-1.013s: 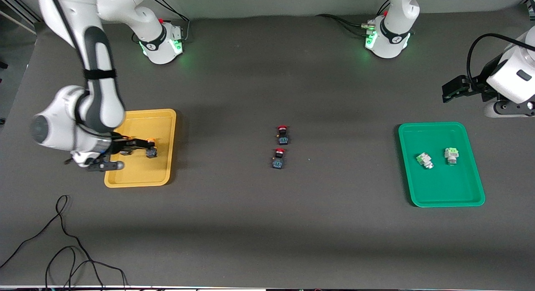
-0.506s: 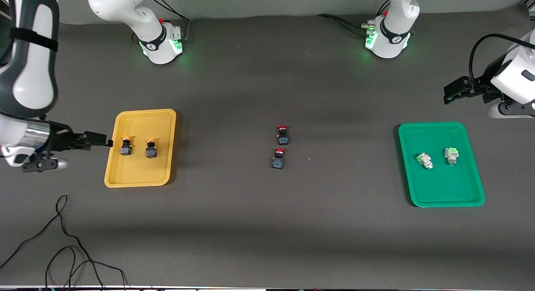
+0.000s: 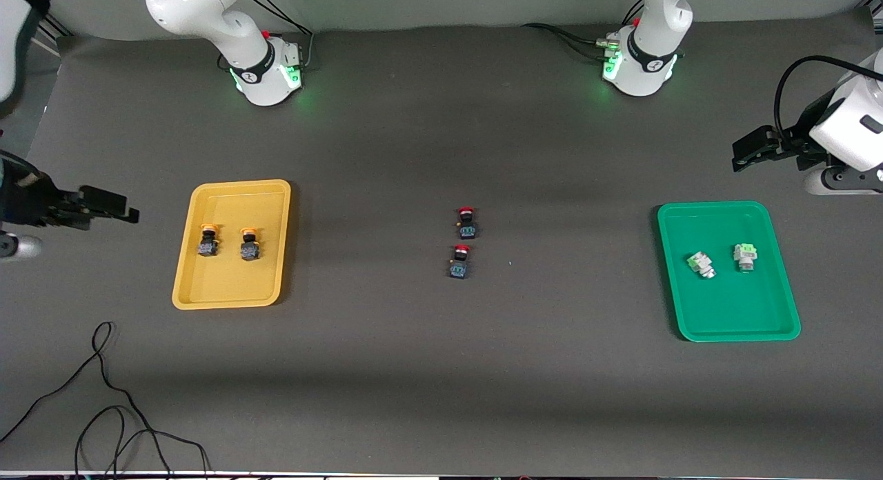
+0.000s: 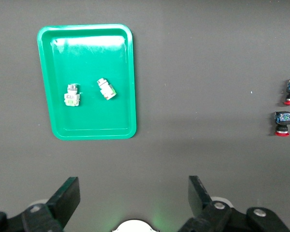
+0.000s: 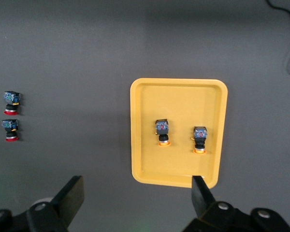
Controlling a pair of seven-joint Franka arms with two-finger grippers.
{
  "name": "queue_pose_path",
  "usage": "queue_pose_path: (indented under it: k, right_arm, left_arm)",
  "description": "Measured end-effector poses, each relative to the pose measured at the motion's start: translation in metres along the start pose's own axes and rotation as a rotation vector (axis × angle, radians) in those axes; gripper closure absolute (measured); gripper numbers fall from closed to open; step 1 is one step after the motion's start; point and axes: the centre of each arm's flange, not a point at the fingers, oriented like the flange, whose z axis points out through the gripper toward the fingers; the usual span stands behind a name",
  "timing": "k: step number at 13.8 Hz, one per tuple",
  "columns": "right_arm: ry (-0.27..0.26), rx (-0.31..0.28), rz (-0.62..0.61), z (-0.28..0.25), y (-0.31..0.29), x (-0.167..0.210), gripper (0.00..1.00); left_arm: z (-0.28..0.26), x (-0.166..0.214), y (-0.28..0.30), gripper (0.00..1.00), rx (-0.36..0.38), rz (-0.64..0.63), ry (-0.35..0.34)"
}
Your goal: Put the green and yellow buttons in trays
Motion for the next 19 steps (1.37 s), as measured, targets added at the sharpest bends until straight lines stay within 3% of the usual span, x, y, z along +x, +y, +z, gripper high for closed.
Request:
queue_pose_path:
  k: [3,6,12,15,19]
  right_arm:
    - [0.017,-0.057,0.022,-0.030,-0.013,-0.007,0.01]
    - [0.008,-0.076,0.056,-0.025,-0.012,-0.003,0.00]
    - [-0.034,-0.063,0.091,-0.001,-0.040,0.010,0.00]
    - [-0.066,-0.095,0.072,0.008,-0.040,0.014,0.00]
    - [-0.029,-0.083,0.059,-0.002,-0.032,-0.005,0.00]
  left_arm:
    - [0.000,0.000,0.000,0.00,0.000,0.001,-0.001]
    - [0.000,0.000,0.001,0.00,0.000,0.002,-0.001]
    - [0.001,0.000,0.002,0.00,0.000,0.006,-0.001]
    - [0.001,0.000,0.002,0.00,0.001,0.008,-0.001]
    - [0.001,0.000,0.003,0.00,0.001,0.008,-0.001]
